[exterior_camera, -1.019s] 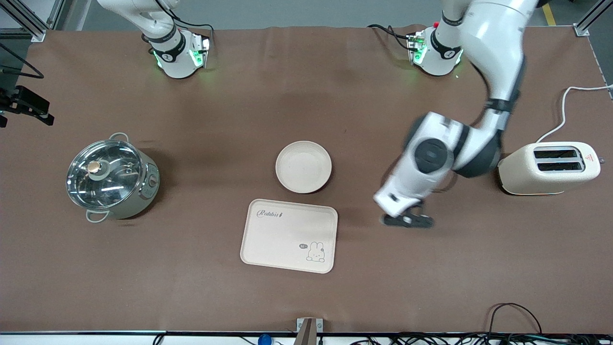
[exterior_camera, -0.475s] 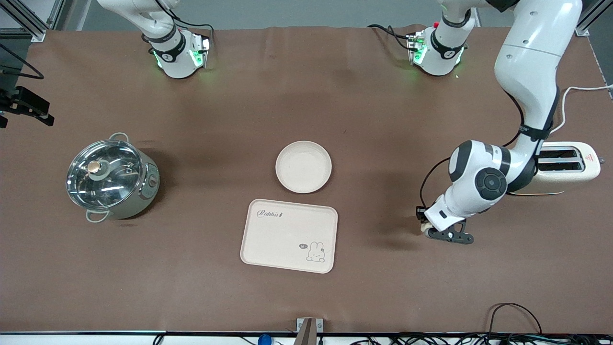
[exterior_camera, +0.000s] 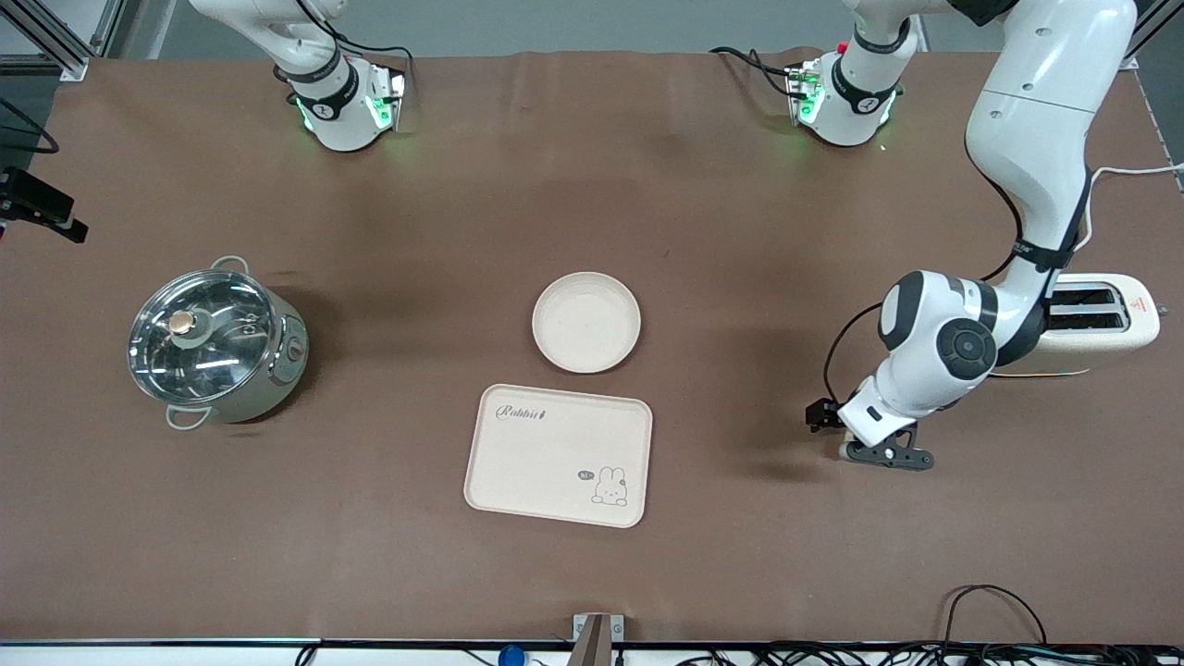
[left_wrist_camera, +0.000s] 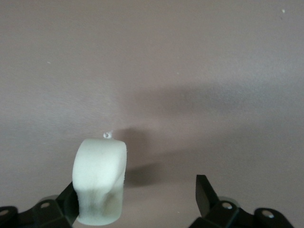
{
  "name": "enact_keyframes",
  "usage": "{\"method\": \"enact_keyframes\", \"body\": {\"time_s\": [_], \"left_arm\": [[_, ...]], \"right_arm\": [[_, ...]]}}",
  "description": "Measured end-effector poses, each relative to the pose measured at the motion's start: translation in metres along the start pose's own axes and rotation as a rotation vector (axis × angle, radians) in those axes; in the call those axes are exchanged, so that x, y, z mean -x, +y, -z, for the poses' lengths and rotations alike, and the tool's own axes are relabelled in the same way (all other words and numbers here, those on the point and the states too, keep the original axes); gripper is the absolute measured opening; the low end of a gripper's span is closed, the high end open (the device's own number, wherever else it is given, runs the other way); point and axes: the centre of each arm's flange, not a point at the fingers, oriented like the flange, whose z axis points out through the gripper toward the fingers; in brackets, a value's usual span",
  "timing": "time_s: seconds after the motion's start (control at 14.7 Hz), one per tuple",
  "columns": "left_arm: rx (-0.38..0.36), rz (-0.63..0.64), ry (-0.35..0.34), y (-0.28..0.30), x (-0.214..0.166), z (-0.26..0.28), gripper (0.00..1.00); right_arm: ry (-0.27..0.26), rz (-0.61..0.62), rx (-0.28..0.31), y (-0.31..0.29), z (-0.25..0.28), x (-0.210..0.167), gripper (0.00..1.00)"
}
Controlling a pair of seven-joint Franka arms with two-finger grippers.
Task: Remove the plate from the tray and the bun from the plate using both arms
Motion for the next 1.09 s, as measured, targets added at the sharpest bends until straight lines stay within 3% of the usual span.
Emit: {"method": "enact_keyframes", "body": {"time_s": [0.48,0.61,0.75,1.09], "left_arm": [[-0.009,0.000,0.005,0.000,-0.006,0.024,1.00],[-0.031,0.029,-0.036,-0.013,-0.019,0.085,1.00],[-0.057,0.060,-0.082,-0.025,-0.029,0.179,1.00],[-0.107,0.075,-0.043,-0.010,0.004,0.380,1.00]], "right_arm": [[-0.022,-0.006,-0.006,-0.048,-0.007,-0.003,1.00],[-0.014,0.026,0.012,-0.049,-0.006,-0.004,1.00],[-0.001,0.067,0.025,-0.044,-0.005,-0.005,1.00],[-0.002,0.081,0.027,-0.042,-0.005,-0.005,1.00]]}}
